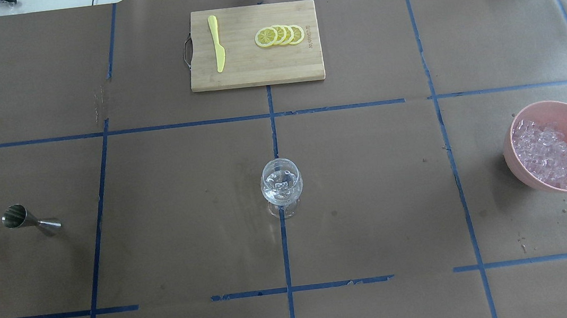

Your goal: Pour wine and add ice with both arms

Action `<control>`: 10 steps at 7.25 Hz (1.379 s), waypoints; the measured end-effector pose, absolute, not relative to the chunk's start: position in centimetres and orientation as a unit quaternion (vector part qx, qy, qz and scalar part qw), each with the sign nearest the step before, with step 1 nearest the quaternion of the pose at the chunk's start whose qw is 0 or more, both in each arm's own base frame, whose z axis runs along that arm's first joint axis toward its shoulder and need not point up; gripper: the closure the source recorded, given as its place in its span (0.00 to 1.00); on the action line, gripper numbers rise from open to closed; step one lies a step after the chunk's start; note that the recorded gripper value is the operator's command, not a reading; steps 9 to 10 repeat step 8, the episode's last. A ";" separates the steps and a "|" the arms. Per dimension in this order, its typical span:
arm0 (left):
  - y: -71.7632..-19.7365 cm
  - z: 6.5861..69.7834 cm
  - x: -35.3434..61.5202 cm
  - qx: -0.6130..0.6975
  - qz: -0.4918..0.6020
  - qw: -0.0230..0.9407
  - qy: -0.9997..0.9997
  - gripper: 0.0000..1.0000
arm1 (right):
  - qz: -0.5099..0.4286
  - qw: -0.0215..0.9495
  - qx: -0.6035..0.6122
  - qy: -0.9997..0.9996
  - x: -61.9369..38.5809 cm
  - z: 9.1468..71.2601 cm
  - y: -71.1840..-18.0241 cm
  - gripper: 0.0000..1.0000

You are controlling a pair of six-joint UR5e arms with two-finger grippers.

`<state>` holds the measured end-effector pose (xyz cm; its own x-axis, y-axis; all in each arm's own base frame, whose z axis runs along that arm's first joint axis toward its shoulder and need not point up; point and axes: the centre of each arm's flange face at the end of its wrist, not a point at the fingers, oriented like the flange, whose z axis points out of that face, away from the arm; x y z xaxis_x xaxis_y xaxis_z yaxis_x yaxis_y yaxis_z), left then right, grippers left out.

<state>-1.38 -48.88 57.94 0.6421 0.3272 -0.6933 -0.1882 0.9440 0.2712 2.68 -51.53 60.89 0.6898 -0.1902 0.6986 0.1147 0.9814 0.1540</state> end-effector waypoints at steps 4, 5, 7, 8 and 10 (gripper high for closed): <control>-48.7 59.3 -1.7 0.076 0.135 0.905 0.396 0.00 | -0.083 0.918 0.047 -0.385 2.7 61.2 -51.4 0.00; -48.7 59.8 -2.2 0.074 0.129 0.909 0.390 0.00 | -0.082 0.918 0.045 -0.386 2.7 61.3 -51.3 0.00; -48.9 60.0 -2.9 0.075 0.123 0.913 0.381 0.00 | -0.082 0.917 0.044 -0.388 2.7 61.5 -51.2 0.00; -49.1 59.9 -3.0 0.077 0.122 0.914 0.379 0.00 | -0.082 0.916 0.044 -0.389 2.6 61.4 -51.2 0.00; -49.1 59.9 -3.0 0.077 0.122 0.914 0.379 0.00 | -0.082 0.916 0.044 -0.389 2.6 61.4 -51.2 0.00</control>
